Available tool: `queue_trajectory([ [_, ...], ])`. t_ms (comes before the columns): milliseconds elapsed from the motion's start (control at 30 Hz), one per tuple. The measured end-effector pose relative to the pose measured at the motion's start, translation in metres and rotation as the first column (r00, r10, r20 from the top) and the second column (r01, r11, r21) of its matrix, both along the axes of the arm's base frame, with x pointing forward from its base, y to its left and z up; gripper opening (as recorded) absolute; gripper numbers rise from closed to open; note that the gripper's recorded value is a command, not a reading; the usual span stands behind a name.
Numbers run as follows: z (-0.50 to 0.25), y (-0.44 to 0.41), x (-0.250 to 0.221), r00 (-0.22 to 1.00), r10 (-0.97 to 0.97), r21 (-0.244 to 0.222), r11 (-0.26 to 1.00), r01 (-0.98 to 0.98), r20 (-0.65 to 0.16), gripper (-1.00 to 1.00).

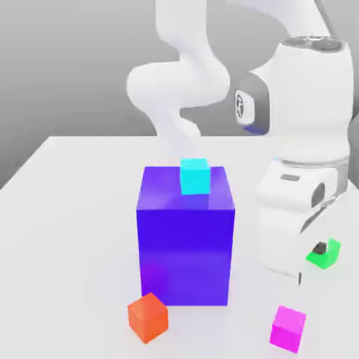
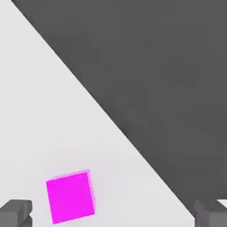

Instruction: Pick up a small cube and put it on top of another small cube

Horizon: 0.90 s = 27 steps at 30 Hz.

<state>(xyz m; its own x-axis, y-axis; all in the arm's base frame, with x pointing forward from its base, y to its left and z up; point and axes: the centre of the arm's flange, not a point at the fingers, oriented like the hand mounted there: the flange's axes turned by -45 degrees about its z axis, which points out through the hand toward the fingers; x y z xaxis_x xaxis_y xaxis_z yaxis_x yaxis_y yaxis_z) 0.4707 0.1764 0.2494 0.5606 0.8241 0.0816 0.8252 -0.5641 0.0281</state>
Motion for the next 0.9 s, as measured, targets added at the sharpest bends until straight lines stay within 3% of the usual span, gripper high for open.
queue_trajectory([
  [100, -0.052, 0.009, -0.015, 0.994, 0.091, -0.043, 0.995, -0.094, -0.055, 0.0],
  [233, -0.106, 0.011, -0.018, 0.991, 0.112, -0.052, 0.992, -0.116, -0.068, 0.0],
  [267, -0.117, 0.011, -0.018, 0.991, 0.112, -0.052, 0.992, -0.116, -0.069, -1.0],
  [500, -0.118, 0.011, -0.019, 0.991, 0.113, -0.052, 0.992, -0.117, -0.07, -1.0],
  [667, -0.063, 0.013, -0.021, 0.989, 0.127, -0.052, 0.99, -0.131, -0.07, -1.0],
  [900, -0.032, 0.08, -0.093, 0.826, 0.559, -0.058, 0.824, -0.563, -0.07, -1.0],
])
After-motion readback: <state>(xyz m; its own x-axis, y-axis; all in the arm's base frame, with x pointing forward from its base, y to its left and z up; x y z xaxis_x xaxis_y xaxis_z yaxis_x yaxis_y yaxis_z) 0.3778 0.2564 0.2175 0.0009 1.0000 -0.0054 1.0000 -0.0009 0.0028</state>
